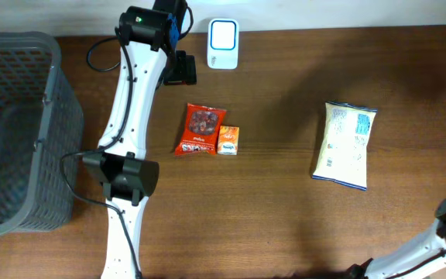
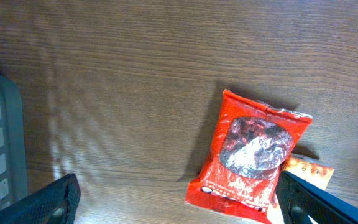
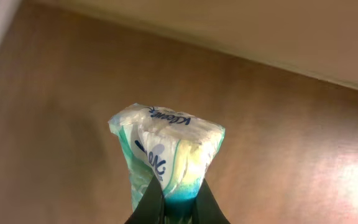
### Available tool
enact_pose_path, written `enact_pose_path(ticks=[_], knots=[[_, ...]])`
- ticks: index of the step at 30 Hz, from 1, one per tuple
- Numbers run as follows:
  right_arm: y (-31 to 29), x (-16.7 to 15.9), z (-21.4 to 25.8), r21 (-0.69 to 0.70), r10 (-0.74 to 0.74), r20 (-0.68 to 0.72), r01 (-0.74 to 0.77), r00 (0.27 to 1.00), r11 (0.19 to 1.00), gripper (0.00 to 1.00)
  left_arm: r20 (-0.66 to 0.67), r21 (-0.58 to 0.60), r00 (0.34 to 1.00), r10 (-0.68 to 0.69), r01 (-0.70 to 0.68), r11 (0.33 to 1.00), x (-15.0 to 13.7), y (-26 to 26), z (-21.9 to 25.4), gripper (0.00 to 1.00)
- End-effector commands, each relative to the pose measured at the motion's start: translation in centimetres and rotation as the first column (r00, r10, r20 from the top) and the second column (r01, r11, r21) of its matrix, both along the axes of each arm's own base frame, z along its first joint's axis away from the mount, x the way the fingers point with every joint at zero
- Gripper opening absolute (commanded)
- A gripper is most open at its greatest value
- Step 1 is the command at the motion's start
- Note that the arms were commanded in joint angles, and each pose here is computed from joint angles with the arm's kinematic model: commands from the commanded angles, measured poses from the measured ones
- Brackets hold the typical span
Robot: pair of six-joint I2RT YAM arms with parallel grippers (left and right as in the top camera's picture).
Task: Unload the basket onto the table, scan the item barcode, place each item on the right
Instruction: 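Bring the right gripper back over the yellow snack bag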
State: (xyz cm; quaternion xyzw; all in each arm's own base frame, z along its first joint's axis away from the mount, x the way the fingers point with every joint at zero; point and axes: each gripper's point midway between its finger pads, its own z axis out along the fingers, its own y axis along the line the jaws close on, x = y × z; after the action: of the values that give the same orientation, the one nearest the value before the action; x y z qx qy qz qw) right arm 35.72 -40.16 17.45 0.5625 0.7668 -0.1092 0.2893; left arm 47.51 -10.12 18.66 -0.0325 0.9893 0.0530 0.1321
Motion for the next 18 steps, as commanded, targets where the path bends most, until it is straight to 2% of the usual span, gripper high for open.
enact_pose_path(ticks=[1, 4, 5, 6, 8, 11, 13, 14, 16, 18], knots=[[-2.9, -2.4, -5.1, 0.029, 0.016, -0.109, -0.013, 0.994, 0.999, 0.04, 0.008, -0.008, 1.0, 0.01, -0.01, 1.0, 0.1, 0.0, 0.2, 0.99], [-4.9, -4.1, -8.8, 0.063, -0.026, -0.136, 0.035, 0.99, 0.997, 0.05, 0.008, -0.008, 1.0, 0.01, -0.01, 1.0, 0.1, 0.0, 0.2, 0.99], [-5.3, -4.4, -9.6, 0.071, -0.033, -0.143, 0.043, 0.989, 0.997, 0.08, 0.008, -0.008, 1.0, 0.01, -0.01, 1.0, 0.1, 0.0, 0.2, 0.99], [-5.6, -4.8, -10.6, 0.08, -0.031, -0.156, 0.044, 0.987, 0.996, 0.17, 0.008, -0.008, 1.0, 0.01, -0.01, 1.0, 0.1, 0.0, 0.2, 0.99], [-5.7, -5.6, -12.1, 0.093, 0.031, -0.209, -0.011, 0.977, 0.996, 0.99, 0.008, -0.008, 1.0, 0.01, -0.01, 1.0, 0.1, 0.0, 0.2, 0.99], [-4.3, -5.3, -12.3, 0.157, 0.079, -0.187, -0.05, 0.979, 0.986, 0.98, 0.008, -0.008, 1.0, 0.01, -0.01, 1.0, 0.1, 0.0, 0.2, 0.99], [-1.5, -2.6, -11.3, 0.267, 0.175, -0.013, -0.166, 0.984, 0.949, 0.99, 0.008, -0.008, 1.0, 0.01, -0.01, 1.0, 0.1, 0.0, 0.2, 0.99], [0.3, -0.8, -9.9, 0.312, 0.227, 0.119, -0.253, 0.967, 0.916, 0.99, 0.008, -0.008, 1.0, 0.01, -0.01, 1.0, 0.1, 0.0, 0.2, 0.99], [3.7, 1.9, -6.7, 0.365, 0.29, 0.347, -0.414, 0.892, 0.834, 0.99, 0.008, -0.008, 1.0, 0.01, -0.01, 1.0, 0.1, 0.0, 0.2, 0.99], [8.4, 3.8, -4.0, 0.316, 0.446, 0.55, -0.67, 0.706, 0.671, 0.99, 0.008, -0.008, 1.0, 0.01, -0.01, 1.0, 0.1, 0.0, 0.2, 0.99]])
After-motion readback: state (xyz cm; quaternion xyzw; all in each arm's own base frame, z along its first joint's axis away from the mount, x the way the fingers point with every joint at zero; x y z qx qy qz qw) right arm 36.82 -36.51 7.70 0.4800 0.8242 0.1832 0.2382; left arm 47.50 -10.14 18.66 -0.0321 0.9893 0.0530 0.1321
